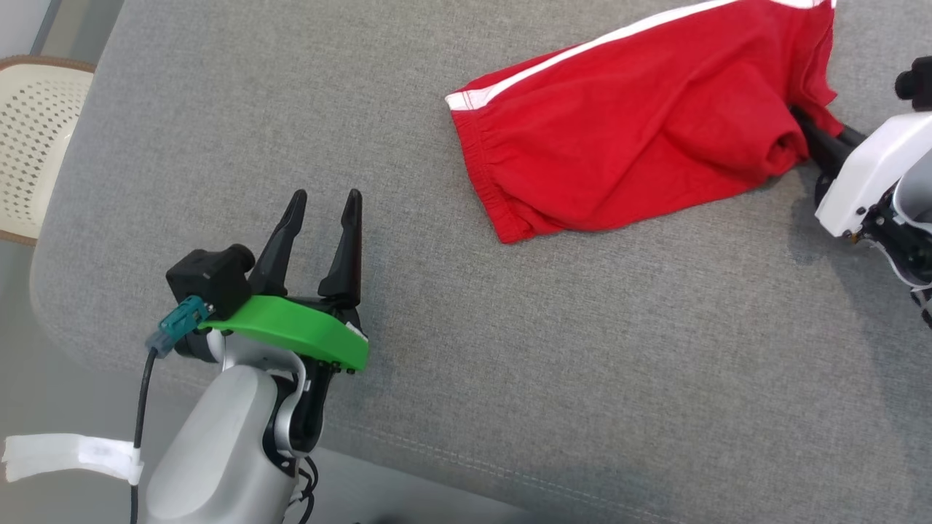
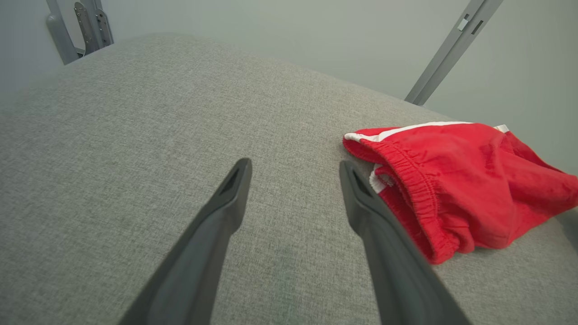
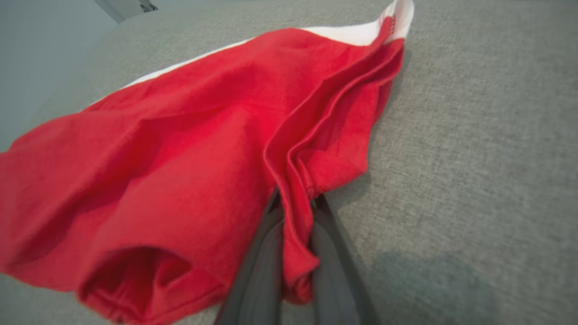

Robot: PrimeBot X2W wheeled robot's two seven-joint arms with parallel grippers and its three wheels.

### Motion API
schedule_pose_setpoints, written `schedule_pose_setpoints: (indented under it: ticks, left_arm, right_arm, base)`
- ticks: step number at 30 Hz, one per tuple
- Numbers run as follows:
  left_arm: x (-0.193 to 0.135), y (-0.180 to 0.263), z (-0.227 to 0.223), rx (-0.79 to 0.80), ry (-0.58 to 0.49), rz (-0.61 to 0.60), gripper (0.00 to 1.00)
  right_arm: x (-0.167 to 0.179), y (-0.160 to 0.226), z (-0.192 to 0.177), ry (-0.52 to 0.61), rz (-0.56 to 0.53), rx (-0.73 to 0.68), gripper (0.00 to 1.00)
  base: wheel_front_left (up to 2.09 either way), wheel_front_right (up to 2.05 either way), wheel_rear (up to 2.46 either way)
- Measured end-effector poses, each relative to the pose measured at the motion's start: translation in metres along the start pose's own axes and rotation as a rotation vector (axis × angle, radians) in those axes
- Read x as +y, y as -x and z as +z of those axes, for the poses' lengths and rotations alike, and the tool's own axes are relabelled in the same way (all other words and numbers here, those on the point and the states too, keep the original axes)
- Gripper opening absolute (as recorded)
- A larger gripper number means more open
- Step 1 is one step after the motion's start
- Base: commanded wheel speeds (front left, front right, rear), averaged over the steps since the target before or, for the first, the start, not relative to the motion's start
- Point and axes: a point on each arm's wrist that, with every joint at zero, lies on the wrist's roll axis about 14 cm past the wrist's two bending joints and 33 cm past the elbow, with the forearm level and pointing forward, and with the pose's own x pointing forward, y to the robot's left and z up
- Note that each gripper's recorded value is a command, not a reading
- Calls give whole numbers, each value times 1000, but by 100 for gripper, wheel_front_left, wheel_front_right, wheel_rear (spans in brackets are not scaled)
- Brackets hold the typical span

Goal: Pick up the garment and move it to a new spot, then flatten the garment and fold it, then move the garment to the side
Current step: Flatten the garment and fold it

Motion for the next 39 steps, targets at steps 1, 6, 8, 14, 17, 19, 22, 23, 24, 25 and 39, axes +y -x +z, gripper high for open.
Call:
schedule_pose_setpoints:
  ticks: [1, 6, 8, 14, 17, 19, 22, 23, 24, 25, 39]
  left_arm:
    - [1, 2, 1, -3, 1, 1, 100]
    - [9, 13, 7, -14, -2, 16, 100]
    - [10, 16, 5, -8, -1, 14, 100]
    - [-5, 19, 1, -2, 15, -37, 100]
    - [-19, 17, -1, 1, 27, -76, 100]
    - [-28, 17, -2, 4, 33, -102, 100]
    - [-41, 16, -4, 9, 40, -143, 100]
    - [-46, 16, -6, 13, 41, -156, 100]
    - [-51, 16, -7, 14, 39, -170, 100]
    - [-55, 16, -7, 15, 37, -184, 100]
    - [-68, 24, -2, 2, 47, -219, 100]
  right_arm:
    - [5, 3, 0, -19, 8, -4, 0]
    - [20, 23, 7, -89, 27, -52, 0]
    - [19, 33, 8, -104, 18, -66, 0]
    - [-13, 77, 1, -151, -92, -80, 0]
    - [-37, 104, -8, -178, -173, -79, 0]
    - [-51, 123, -16, -190, -225, -74, 0]
    - [-62, 145, -28, -208, -279, -71, 0]
    - [-64, 151, -31, -213, -290, -77, 0]
    - [-65, 155, -32, -223, -298, -89, 0]
    - [-66, 159, -32, -234, -305, -103, 0]
    - [14, 135, 47, 18, -62, -297, 0]
  base:
    - [0, 0, 0]
    - [0, 0, 0]
    - [0, 0, 0]
    - [0, 0, 0]
    - [0, 0, 0]
    - [0, 0, 0]
    - [0, 0, 0]
    - [0, 0, 0]
    - [0, 0, 0]
    - [0, 0, 0]
    - [0, 0, 0]
